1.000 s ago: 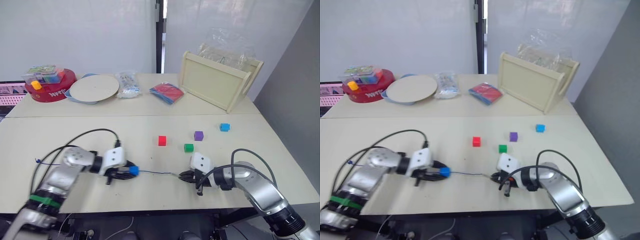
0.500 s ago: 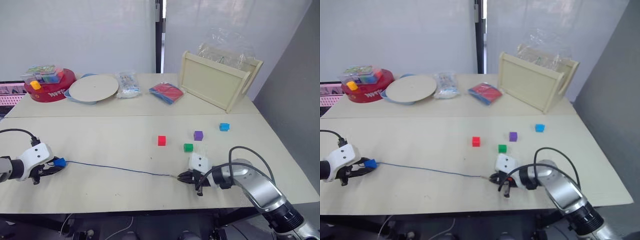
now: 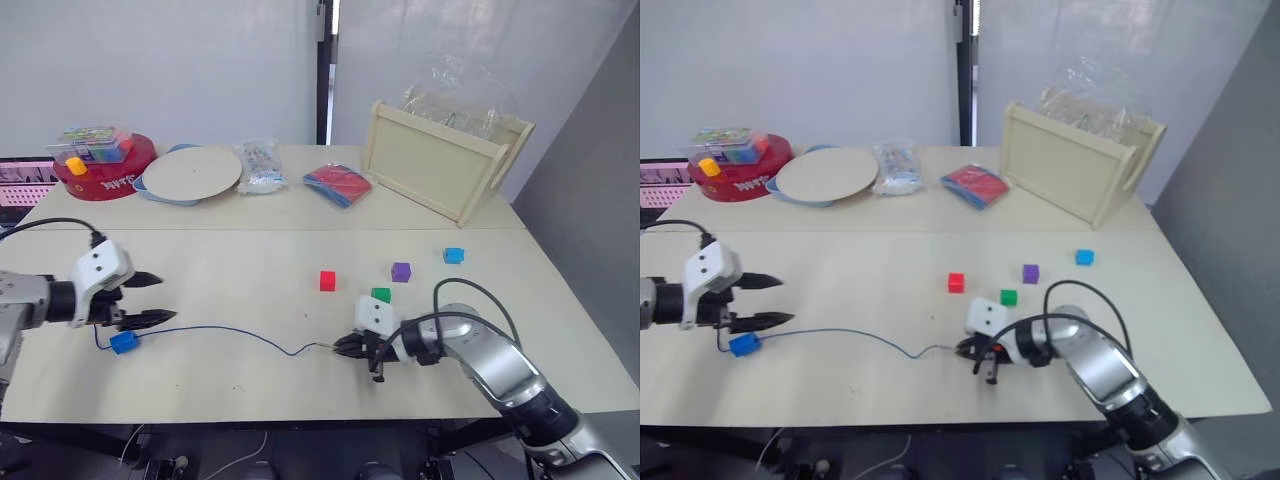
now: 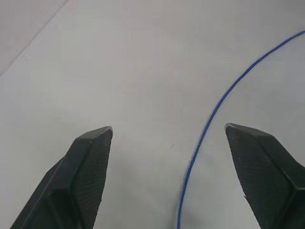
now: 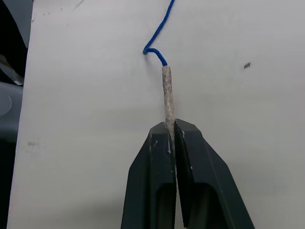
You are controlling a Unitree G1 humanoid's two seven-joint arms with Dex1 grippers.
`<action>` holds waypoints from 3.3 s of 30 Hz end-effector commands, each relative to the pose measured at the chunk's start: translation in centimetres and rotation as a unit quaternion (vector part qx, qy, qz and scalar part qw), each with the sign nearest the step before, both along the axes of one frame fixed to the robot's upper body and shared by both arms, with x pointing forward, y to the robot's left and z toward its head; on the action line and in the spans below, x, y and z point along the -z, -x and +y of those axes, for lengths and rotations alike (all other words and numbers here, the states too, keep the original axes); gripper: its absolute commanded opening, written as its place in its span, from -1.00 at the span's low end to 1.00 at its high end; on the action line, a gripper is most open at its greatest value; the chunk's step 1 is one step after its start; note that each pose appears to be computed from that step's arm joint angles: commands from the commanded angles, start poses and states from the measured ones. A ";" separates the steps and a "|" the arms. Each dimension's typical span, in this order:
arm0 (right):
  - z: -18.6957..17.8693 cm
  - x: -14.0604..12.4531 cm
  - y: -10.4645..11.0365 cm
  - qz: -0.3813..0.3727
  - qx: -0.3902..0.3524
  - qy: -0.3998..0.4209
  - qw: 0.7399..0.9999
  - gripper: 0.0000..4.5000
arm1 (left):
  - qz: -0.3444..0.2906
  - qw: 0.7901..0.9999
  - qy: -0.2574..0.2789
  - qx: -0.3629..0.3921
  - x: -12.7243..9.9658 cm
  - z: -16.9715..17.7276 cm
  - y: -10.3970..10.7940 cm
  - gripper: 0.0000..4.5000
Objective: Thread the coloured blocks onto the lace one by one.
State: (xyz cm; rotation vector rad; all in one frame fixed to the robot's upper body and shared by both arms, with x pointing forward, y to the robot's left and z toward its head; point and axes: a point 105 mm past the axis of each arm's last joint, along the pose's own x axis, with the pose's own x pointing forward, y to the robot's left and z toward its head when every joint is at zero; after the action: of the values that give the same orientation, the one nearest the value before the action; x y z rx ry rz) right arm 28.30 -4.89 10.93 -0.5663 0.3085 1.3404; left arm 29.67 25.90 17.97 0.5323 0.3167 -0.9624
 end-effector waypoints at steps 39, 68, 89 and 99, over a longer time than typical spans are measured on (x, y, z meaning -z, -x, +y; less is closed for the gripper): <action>0.6 1.0 -0.6 -0.013 0.012 0.050 0.999 -1.00 | 0.039 0.975 0.107 0.189 7.2 -16.5 0.7 -0.99; 0.2 0.8 -0.7 -0.015 0.018 0.052 0.998 -1.00 | 0.028 0.976 0.092 0.194 7.7 -17.1 -0.2 -0.99; -9.5 -2.8 -0.1 -0.026 0.301 -0.143 0.942 0.99 | 0.042 0.973 0.090 0.210 7.7 -16.7 0.5 -1.00; -18.0 -1.9 -6.4 -0.136 0.609 -0.169 0.763 0.99 | 0.049 0.973 0.088 0.209 8.0 -16.6 0.8 -1.00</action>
State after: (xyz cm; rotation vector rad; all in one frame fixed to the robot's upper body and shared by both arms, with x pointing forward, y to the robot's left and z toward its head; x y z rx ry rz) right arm 33.96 -21.61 11.57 -0.1237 0.1874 0.1128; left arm 29.11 9.43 9.29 0.3854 0.2414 -1.4038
